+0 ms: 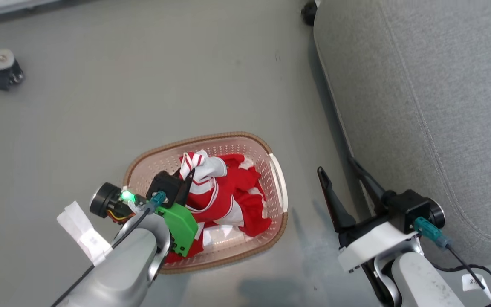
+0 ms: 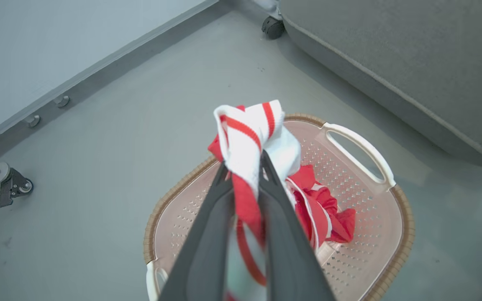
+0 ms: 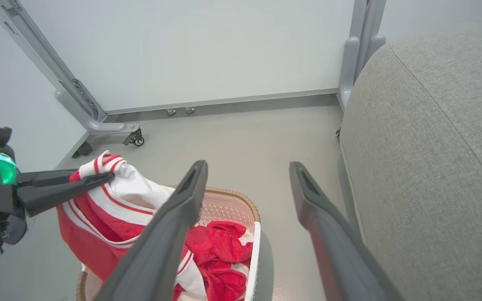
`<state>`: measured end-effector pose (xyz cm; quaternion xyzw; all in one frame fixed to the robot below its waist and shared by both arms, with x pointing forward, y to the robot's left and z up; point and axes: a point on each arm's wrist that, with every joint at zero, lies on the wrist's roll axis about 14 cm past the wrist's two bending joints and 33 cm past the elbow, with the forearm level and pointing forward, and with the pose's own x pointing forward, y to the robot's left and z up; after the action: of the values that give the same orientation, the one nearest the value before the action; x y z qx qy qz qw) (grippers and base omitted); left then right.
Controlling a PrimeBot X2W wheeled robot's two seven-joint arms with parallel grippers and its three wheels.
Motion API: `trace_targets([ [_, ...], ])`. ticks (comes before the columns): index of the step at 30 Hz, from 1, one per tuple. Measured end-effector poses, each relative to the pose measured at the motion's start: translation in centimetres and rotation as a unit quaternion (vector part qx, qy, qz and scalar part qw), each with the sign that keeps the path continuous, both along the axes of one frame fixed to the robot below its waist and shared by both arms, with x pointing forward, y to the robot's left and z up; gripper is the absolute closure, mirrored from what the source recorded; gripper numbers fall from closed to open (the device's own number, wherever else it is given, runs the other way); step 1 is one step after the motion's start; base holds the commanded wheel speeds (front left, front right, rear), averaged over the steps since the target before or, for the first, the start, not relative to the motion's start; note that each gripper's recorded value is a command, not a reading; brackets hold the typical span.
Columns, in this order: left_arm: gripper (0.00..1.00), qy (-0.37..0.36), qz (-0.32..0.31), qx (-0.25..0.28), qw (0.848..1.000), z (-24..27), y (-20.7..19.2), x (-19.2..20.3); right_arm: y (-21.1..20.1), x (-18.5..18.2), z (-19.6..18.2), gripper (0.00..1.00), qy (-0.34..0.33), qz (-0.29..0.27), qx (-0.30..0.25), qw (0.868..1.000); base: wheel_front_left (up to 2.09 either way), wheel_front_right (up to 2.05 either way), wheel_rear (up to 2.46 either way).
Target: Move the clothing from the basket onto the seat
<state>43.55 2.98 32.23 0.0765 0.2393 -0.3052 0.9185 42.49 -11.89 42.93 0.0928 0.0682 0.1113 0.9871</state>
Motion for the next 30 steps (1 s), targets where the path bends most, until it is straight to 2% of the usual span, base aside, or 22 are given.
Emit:
trace_targets([
  [9, 1.0, -0.103, 0.056, -0.067, 0.991, 9.1, 0.7, -0.9, 1.8, -3.6, 3.4, 0.0, -0.031, 0.022, 0.013, 0.999, 0.0, 0.0, 0.0],
  [15, 1.0, -0.188, 0.071, -0.115, 0.973, 15.8, 0.6, -1.2, 2.7, -5.0, 6.0, 0.0, -0.067, 0.036, 0.019, 0.997, 0.0, 0.0, 0.0],
  [24, 1.0, -0.258, 0.042, -0.16, 0.952, 21.7, -1.2, -2.4, 3.1, -6.6, 7.4, 0.0, -0.084, 0.039, 0.026, 0.995, 0.0, 0.0, 0.0],
  [30, 1.0, -0.272, 0.013, -0.184, 0.944, 23.6, -3.0, -3.4, 4.2, -7.0, 8.6, 0.0, -0.102, 0.056, 0.034, 0.993, 0.0, 0.0, 0.0],
])
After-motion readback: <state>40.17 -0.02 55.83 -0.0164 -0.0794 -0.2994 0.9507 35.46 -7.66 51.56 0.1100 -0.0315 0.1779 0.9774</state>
